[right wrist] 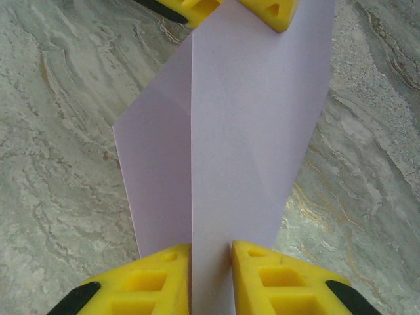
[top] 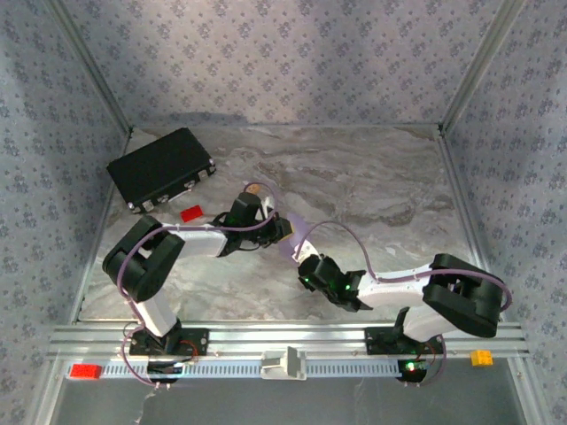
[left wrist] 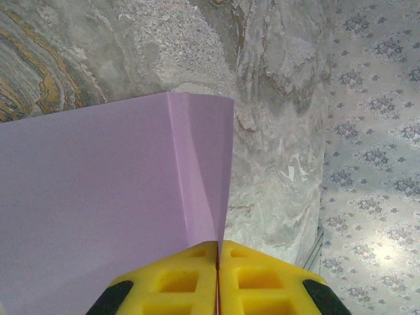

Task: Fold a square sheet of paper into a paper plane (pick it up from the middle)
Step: Fourth fold the wing at the center of the table.

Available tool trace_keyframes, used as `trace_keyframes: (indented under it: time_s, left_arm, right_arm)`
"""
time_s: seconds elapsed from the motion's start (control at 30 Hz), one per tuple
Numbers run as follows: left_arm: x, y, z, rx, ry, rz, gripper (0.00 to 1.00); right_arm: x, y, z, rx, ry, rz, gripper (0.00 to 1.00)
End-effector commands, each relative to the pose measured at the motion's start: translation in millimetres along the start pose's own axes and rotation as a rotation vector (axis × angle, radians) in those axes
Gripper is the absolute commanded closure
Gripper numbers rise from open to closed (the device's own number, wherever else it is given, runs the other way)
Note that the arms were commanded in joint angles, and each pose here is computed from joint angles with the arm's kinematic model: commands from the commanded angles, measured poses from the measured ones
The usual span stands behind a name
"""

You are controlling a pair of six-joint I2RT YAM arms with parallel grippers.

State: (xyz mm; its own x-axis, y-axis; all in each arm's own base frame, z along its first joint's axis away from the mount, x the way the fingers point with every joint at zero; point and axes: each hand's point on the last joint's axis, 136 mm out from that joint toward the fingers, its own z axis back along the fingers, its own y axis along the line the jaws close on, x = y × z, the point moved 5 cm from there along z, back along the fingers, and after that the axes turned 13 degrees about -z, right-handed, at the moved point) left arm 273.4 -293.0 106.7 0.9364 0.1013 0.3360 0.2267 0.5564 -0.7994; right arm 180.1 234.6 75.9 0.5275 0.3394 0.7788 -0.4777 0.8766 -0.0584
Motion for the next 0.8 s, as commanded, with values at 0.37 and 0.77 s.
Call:
trace_keyframes:
  time_s: [0.37, 0.77]
  left_arm:
    - [0.9, -0.4, -3.2, -0.007, 0.000, -0.012, 0.91]
    - [0.8, 0.4, -2.4, -0.003, -0.002, -0.011, 0.91]
  right_arm:
    - [-3.4, -4.9, -1.8, -0.033, 0.006, -0.030, 0.80]
    - [-2.7, -6.4, -1.9, -0.047, 0.005, -0.035, 0.88]
